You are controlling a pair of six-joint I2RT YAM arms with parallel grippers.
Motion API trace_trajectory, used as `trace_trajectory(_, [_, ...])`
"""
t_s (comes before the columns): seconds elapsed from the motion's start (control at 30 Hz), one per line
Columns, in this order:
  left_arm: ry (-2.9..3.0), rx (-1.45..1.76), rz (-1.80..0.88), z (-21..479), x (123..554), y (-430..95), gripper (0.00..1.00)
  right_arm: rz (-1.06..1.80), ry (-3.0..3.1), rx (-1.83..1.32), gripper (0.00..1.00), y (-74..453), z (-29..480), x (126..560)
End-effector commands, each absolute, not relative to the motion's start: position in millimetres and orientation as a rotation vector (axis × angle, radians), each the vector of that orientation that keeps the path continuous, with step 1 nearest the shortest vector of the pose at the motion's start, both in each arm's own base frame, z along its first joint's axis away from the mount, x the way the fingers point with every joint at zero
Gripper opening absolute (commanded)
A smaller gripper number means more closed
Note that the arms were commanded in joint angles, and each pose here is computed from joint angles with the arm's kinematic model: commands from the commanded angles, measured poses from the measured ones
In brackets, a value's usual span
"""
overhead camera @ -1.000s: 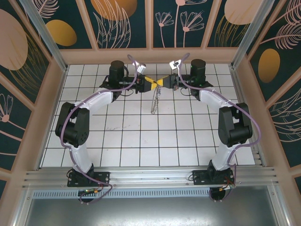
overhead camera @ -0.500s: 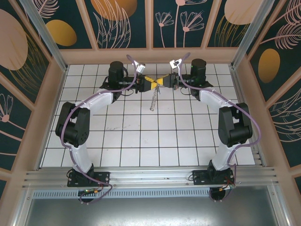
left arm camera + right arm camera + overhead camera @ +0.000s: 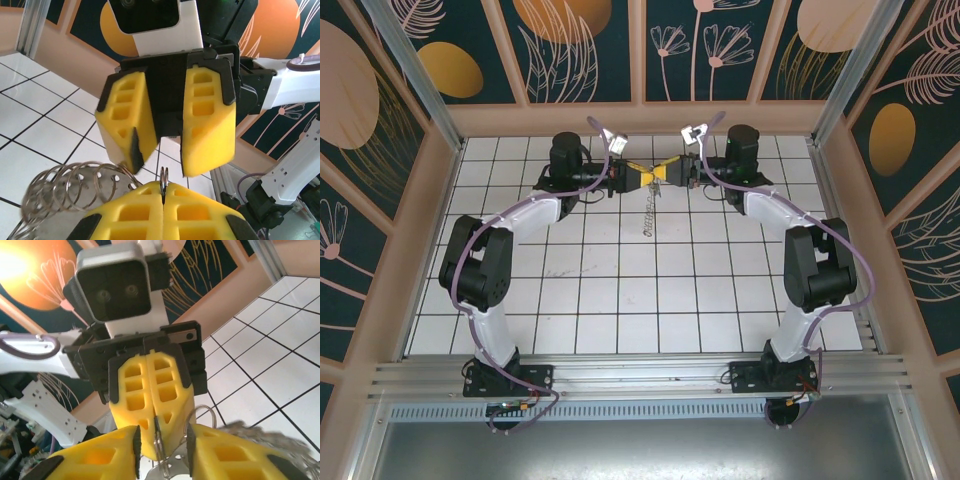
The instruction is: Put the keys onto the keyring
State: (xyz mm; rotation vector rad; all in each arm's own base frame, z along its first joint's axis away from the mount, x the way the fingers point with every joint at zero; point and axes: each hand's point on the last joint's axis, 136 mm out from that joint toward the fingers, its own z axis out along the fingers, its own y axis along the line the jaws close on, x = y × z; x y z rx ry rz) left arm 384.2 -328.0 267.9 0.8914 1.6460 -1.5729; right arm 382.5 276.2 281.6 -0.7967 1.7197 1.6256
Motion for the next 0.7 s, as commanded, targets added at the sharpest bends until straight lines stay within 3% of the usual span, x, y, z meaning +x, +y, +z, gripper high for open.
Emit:
trace_trajectory(0.0, [1.574,0.919,-1.563,280.3,380.9,-329.1,0.0,1.584,1.665,-0.749,0.38,258.5,301.2,383.1])
trace_trajectory(0.23, [1.534,0.865,-1.6,296.1,378.6,-326.7,0.0,1.505,1.667,-0.577,0.39,231.5,301.2,378.7])
trace_trajectory(0.43, [1.511,0.843,-1.613,304.2,376.3,-324.8,0.0,1.559,1.577,-0.484,0.32,223.8,305.6,361.9])
trace_trajectory(0.67, [1.49,0.835,-1.632,307.5,372.7,-323.5,0.0,1.602,1.54,-0.504,0.4,239.0,307.7,352.0])
